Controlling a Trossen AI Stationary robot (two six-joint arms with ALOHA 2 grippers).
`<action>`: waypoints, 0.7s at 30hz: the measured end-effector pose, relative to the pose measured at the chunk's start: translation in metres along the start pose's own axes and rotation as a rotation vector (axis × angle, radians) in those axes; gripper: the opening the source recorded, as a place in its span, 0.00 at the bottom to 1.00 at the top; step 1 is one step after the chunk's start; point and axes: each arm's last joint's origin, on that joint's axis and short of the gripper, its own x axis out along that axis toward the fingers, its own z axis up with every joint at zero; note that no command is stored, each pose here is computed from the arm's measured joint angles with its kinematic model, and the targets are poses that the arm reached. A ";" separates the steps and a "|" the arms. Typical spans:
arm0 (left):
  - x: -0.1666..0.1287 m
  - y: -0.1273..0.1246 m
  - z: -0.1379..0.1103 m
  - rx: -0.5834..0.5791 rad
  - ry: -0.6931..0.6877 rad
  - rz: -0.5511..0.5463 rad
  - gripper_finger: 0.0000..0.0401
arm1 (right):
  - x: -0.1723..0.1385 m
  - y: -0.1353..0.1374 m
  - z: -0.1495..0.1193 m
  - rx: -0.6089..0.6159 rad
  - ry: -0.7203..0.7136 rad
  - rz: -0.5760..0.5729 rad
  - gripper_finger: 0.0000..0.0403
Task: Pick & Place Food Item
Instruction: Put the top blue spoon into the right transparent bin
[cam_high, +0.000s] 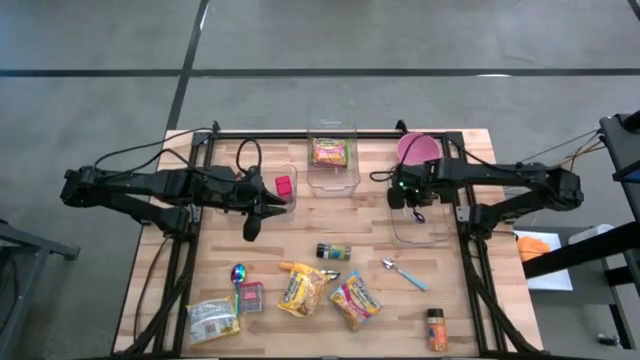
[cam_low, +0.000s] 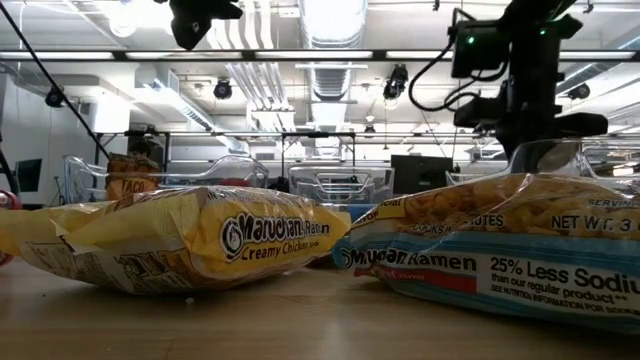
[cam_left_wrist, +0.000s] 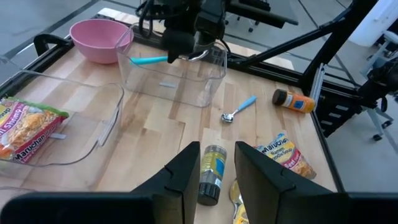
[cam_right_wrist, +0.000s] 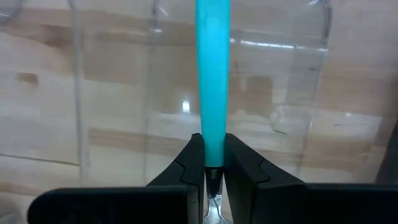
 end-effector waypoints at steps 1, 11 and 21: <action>0.000 0.000 0.000 -0.004 0.000 0.000 0.27 | 0.003 0.001 0.000 -0.001 0.010 -0.012 0.07; 0.000 0.000 0.000 -0.005 0.001 0.000 0.27 | 0.033 0.018 0.003 -0.032 0.084 -0.066 0.07; 0.000 0.000 -0.001 -0.005 0.008 0.002 0.27 | 0.048 0.027 0.005 -0.041 0.084 -0.066 0.07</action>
